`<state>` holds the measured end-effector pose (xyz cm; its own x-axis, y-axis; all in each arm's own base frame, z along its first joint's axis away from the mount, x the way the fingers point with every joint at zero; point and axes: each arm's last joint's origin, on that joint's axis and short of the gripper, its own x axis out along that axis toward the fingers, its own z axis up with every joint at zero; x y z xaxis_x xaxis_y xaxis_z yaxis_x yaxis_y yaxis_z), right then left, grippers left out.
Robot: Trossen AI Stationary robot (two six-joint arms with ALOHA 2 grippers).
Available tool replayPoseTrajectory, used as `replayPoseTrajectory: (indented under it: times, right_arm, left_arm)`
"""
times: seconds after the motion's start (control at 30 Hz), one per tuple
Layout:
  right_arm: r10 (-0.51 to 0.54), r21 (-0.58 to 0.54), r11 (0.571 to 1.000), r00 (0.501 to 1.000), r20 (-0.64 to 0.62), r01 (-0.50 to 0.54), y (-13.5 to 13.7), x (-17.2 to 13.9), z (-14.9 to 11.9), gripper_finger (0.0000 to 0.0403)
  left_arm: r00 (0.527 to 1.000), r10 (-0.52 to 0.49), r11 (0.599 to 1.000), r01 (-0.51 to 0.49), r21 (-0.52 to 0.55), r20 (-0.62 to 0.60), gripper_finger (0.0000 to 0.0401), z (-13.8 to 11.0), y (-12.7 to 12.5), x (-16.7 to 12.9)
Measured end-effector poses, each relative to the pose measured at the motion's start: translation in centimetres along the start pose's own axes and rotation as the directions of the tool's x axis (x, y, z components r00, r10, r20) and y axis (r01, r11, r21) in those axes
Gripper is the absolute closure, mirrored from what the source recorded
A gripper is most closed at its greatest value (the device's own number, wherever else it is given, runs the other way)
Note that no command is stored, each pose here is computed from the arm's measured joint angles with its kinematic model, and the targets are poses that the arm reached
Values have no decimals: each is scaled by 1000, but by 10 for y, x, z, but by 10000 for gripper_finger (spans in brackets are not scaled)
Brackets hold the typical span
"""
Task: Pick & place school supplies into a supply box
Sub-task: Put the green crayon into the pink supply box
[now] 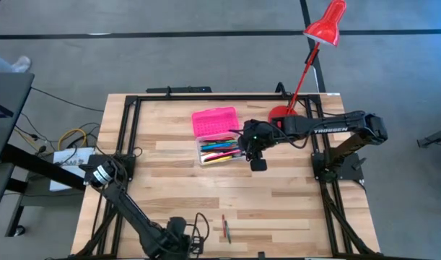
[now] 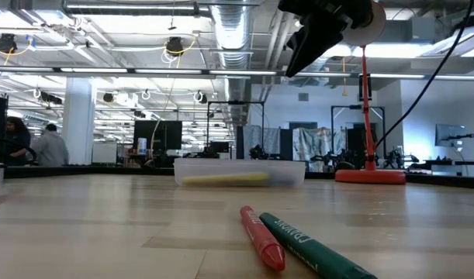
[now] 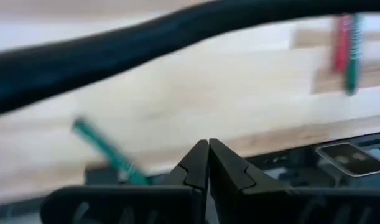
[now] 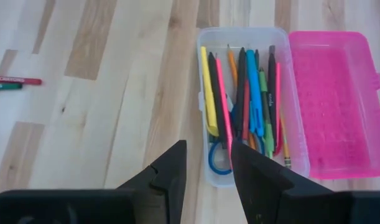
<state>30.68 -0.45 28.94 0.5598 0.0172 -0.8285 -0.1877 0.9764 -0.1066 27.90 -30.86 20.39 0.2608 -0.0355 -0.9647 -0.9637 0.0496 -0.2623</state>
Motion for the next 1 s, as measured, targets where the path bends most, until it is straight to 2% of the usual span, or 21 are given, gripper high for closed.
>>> replayPoseTrajectory:
  times: [0.1,0.17,0.27,0.37,0.43,0.53,0.63,0.7,0.8,0.87,0.93,1.0]
  right_arm:
    - [6,-8,1000,1000,1,-6,3,0,1,285]
    - [10,-16,1000,1000,2,-10,5,0,1,284]
    - [10,-16,1000,1000,1,-10,5,0,1,285]
    - [9,-17,1000,1000,1,-9,5,0,1,285]
    - [9,-17,1000,1000,1,-9,5,0,1,285]
    - [11,-4,1000,1000,1,-11,5,0,1,285]
    - [17,17,1000,1000,-3,-17,8,0,1,285]
    - [23,20,1000,1000,-7,-23,11,0,1,285]
    - [35,19,999,999,-13,-34,17,0,2,285]
    - [42,18,999,999,-14,-42,21,0,2,285]
    - [47,15,999,999,-13,-46,24,0,3,285]
    - [47,18,999,999,-12,-47,27,0,3,285]
  left_arm:
    - [1000,-24,992,22,125,18,395,-1,1,0]
    - [1000,-26,969,21,246,18,395,-2,1,-1]
    - [1000,4,886,5,464,-19,395,-1,-1,0]
    - [992,94,786,-19,618,-88,395,1,-1,1]
    - [979,162,708,-26,706,-127,395,2,2,0]
    - [956,241,569,-1,822,-165,395,1,7,-1]
    - [943,281,435,42,899,-180,395,-1,11,-2]
    - [946,279,346,63,936,-167,395,-3,14,-2]
    - [950,271,175,112,978,-158,395,-9,20,-3]
    - [948,281,79,134,988,-151,395,-11,23,-3]
    - [948,282,3,150,989,-145,395,-13,26,-4]
    - [949,282,-51,162,986,-141,395,-13,26,-4]
